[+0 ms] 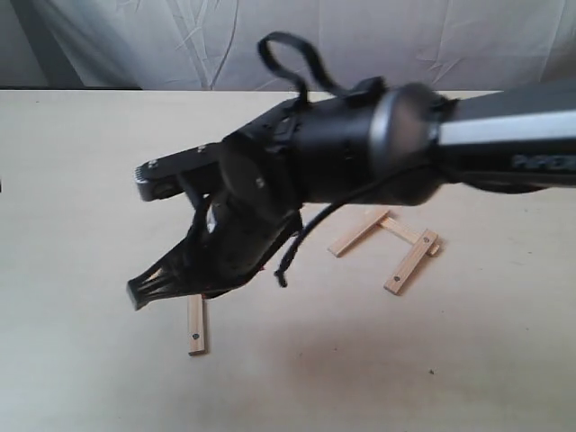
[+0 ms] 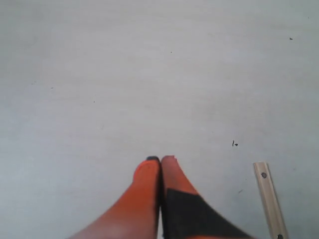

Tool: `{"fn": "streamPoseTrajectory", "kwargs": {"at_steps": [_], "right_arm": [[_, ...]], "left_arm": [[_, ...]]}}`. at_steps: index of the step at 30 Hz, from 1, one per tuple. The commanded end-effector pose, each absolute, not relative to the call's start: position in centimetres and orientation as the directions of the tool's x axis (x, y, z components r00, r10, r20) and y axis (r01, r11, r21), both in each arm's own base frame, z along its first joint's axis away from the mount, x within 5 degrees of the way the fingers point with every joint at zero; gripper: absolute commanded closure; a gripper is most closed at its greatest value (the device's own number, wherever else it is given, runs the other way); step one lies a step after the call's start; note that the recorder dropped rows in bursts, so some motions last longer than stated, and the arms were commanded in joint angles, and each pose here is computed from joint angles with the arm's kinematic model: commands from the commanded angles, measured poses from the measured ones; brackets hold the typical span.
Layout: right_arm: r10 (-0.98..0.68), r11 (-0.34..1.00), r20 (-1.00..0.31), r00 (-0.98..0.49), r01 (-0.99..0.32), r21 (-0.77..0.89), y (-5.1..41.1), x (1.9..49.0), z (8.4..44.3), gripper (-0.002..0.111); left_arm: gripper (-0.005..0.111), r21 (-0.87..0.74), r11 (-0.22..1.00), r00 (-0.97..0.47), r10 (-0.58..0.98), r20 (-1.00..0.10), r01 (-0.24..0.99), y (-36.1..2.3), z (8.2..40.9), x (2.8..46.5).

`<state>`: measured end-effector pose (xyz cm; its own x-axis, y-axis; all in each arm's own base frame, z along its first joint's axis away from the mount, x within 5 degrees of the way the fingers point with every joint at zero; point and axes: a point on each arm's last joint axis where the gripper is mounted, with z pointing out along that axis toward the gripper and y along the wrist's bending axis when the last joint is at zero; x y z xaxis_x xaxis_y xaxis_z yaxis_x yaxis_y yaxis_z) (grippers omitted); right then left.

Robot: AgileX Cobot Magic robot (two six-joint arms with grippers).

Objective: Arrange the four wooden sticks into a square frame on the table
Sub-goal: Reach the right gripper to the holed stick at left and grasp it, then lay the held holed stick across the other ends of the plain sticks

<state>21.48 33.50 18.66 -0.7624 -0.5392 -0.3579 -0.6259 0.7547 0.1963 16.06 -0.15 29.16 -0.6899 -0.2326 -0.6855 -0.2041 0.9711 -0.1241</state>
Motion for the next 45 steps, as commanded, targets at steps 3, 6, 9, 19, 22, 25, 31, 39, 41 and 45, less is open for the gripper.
{"fn": "streamPoseTrajectory", "kwargs": {"at_steps": [3,6,9,19,22,25,31,39,41,45], "right_arm": [[-0.518,0.777,-0.328,-0.79,-0.595,0.204,36.2,22.1,16.5,0.08],[-0.472,0.805,-0.323,-0.82,-0.55,0.22,36.6,22.4,15.7,0.066],[-0.426,0.831,-0.318,-0.847,-0.506,0.233,37.0,22.7,14.9,0.066],[-0.365,0.902,-0.26,-0.894,-0.409,0.141,37.9,24.2,13.7,0.066],[-0.374,0.902,-0.236,-0.897,-0.411,0.134,38.3,23.8,12.6,0.066],[-0.369,0.906,-0.21,-0.905,-0.401,0.135,38.3,23.6,12.0,0.078],[-0.463,0.872,-0.164,-0.871,-0.481,0.096,36.9,23.7,14.4,0.108],[-0.636,0.761,-0.169,-0.753,-0.648,0.022,28.2,25.6,18.9,0.108],[-0.664,0.738,-0.167,-0.729,-0.674,0.006,25.4,25.9,18.6,0.108],[-0.642,0.757,-0.199,-0.741,-0.653,-0.009,19.9,26.8,18.0,0.108]], "left_arm": [[0.107,-0.12,0.97,-0.679,-0.234,-0.696,-0.211,0.0,29.3,16.1],[0.107,-0.124,0.97,-0.671,-0.235,-0.704,-0.21,0.0,29.5,15.8],[0.107,-0.127,0.97,-0.663,-0.235,-0.711,-0.208,0.0,29.7,15.6],[0.107,-0.137,0.969,-0.653,-0.24,-0.718,-0.205,0.0,29.8,15.6],[0.107,-0.143,0.968,-0.653,-0.245,-0.717,-0.206,-0.1,29.8,15.6],[0.107,-0.143,0.968,-0.653,-0.245,-0.717,-0.206,-0.1,29.8,15.6],[0.107,-0.147,0.968,-0.661,-0.248,-0.709,-0.205,-0.1,29.0,15.5],[0.107,-0.131,0.974,-0.666,-0.222,-0.712,-0.184,-0.2,28.9,15.5],[0.107,-0.149,0.971,-0.666,-0.236,-0.708,-0.185,-0.3,28.9,15.5],[0.107,-0.153,0.976,-0.671,-0.218,-0.709,-0.156,-0.5,28.9,15.6]]}}
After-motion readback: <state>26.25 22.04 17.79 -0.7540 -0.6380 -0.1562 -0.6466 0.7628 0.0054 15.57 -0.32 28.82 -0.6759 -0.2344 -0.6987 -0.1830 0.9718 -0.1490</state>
